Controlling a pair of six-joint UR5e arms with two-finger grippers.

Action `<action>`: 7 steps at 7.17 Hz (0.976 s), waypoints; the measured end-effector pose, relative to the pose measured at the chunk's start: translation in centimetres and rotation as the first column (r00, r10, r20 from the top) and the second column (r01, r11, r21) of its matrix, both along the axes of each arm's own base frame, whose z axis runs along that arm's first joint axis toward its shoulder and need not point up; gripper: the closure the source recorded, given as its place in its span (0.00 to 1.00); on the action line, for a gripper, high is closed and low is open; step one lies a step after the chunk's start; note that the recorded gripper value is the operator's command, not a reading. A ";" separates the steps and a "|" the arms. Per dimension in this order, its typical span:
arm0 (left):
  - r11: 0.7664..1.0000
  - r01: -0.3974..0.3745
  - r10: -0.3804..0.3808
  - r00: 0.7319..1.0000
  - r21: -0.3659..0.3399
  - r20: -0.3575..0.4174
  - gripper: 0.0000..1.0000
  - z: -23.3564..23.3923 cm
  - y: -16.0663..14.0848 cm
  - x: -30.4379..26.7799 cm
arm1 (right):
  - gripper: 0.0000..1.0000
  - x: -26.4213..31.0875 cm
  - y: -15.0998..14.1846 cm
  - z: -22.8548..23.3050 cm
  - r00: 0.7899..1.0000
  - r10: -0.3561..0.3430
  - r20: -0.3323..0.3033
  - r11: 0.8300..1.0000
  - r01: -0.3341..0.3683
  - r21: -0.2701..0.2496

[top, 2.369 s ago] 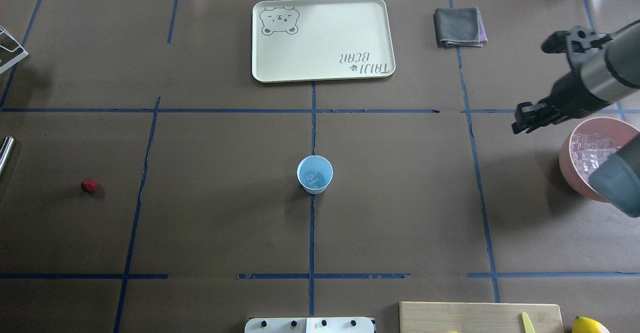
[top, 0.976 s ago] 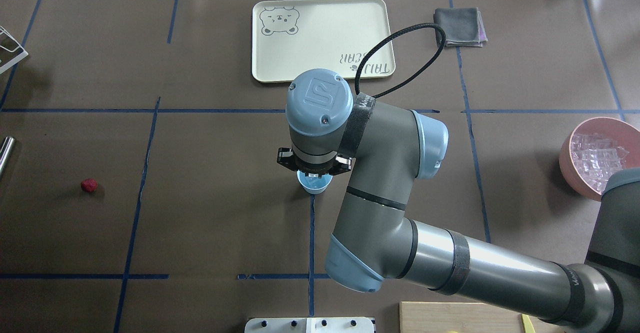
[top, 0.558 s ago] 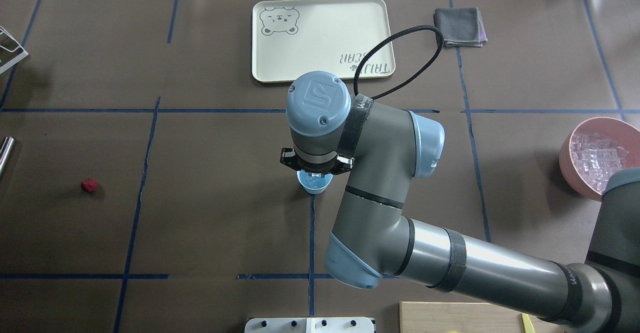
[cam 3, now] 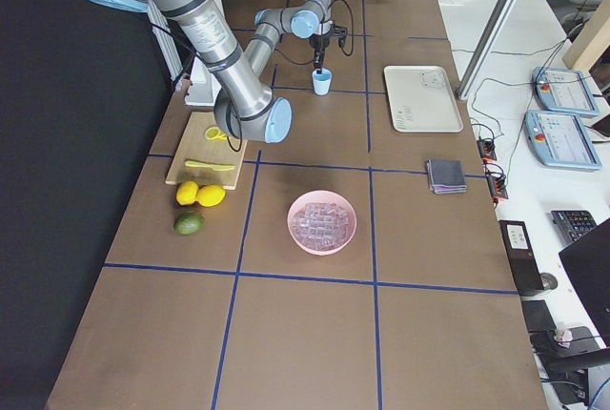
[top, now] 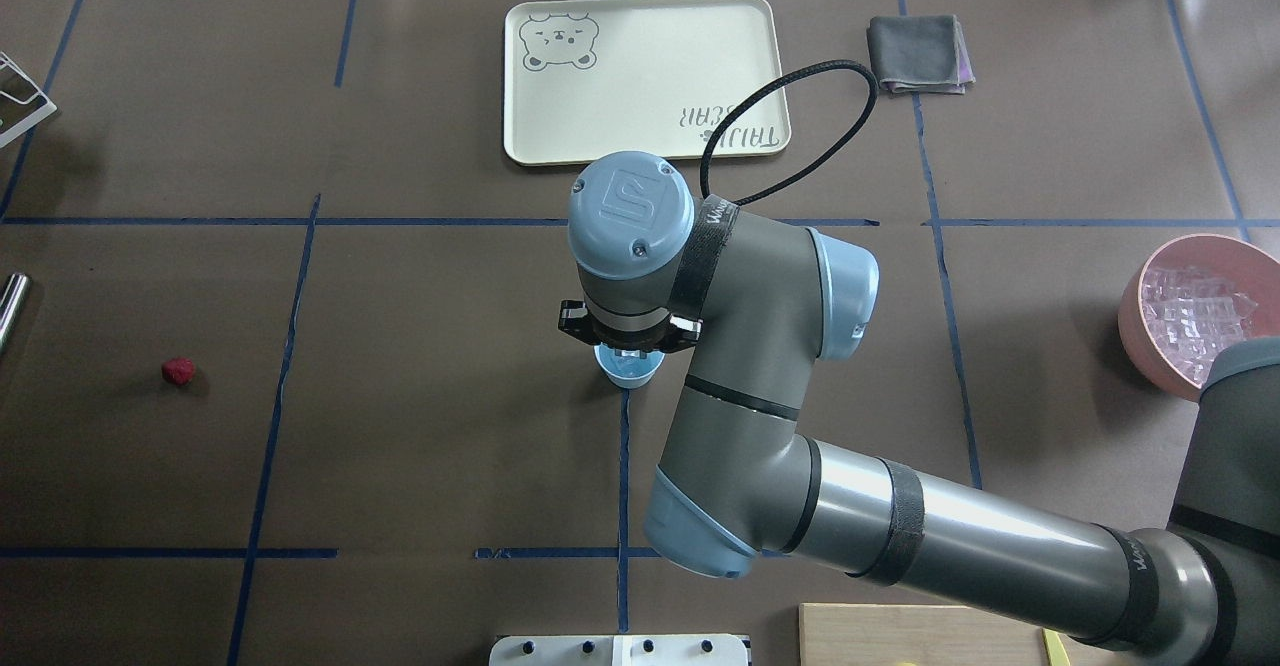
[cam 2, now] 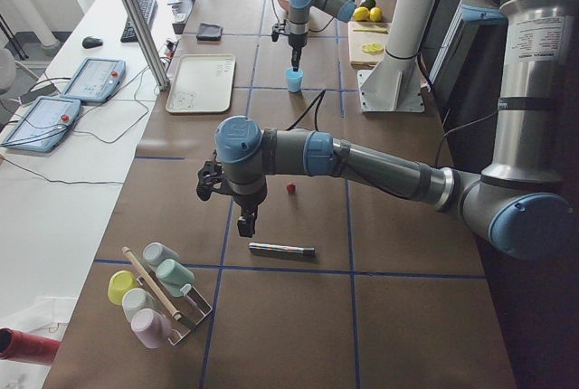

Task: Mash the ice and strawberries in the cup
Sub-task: 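Open the right gripper to drop the ice cube into the cup, then raise the right gripper away from the cup toward the grey cloth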

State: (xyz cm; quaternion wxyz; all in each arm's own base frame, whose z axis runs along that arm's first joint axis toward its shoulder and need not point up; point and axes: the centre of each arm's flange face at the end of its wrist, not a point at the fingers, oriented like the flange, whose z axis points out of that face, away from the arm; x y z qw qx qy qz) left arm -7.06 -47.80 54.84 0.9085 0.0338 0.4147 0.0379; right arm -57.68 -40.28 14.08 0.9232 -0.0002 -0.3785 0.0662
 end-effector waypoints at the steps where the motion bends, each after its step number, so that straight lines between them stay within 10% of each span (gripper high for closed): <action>1: 1.000 0.000 0.000 1.000 0.000 0.000 0.00 0.0 0.0 0.0 | 0.13 0.0 0.0 -0.1 1.000 0.000 0.002 1.000 0.000 0.001; 7: 1.000 0.000 0.000 1.000 0.004 0.002 0.00 -0.1 -0.1 0.0 | 0.01 0.3 0.2 -0.5 1.000 0.000 0.015 1.000 0.000 0.006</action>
